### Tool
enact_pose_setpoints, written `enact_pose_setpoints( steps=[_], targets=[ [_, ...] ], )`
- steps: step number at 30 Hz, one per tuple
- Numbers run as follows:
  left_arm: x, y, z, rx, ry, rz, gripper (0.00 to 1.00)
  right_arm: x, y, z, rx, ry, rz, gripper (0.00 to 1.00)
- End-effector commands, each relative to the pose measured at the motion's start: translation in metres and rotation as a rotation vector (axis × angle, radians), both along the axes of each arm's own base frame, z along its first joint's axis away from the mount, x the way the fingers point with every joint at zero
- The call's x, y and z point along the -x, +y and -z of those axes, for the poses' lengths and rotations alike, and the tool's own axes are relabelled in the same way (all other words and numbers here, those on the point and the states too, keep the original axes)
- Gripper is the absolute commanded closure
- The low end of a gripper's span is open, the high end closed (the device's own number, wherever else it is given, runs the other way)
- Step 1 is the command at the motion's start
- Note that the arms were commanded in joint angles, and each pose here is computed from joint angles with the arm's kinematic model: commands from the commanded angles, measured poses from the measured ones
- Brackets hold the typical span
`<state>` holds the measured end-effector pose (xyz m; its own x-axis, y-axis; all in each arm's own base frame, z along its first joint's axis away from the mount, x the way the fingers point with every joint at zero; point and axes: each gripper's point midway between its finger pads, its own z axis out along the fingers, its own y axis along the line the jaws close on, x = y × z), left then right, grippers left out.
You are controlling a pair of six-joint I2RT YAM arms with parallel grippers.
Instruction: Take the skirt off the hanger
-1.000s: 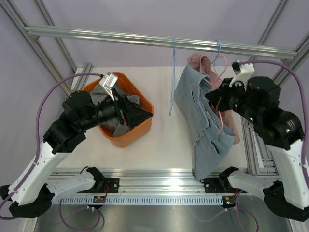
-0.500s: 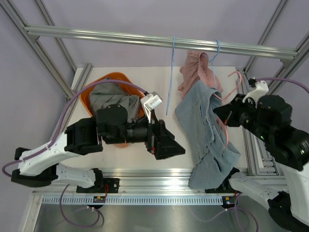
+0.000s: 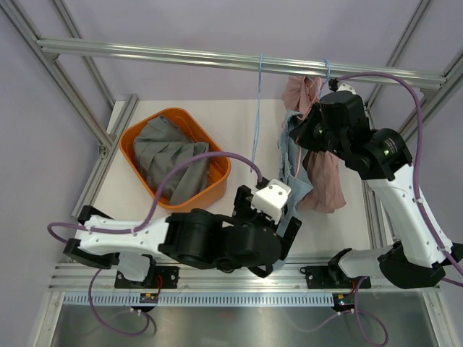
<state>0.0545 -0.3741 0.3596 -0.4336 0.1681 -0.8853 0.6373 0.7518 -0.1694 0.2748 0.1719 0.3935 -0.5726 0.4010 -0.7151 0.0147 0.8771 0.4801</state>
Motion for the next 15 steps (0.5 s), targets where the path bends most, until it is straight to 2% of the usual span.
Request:
enact_pose_setpoints(
  steps=[1,5,12,15],
  targets=[
    [-0.034,0.019,-0.018,-0.030,-0.176,-0.197,0.01,-0.004,0.005,-0.040,-0.104,-0.097,0.047,1.00],
    [-0.043,0.017,-0.017,-0.070,-0.232,-0.227,0.01,0.001,0.014,-0.040,-0.116,-0.100,0.019,1.00],
    [-0.049,0.010,-0.009,-0.074,-0.237,-0.228,0.01,0.005,0.016,-0.046,-0.131,-0.113,0.006,1.00],
    [-0.055,0.012,-0.004,-0.077,-0.213,-0.228,0.08,0.006,0.014,-0.048,-0.131,-0.115,0.009,1.00]
  ],
)
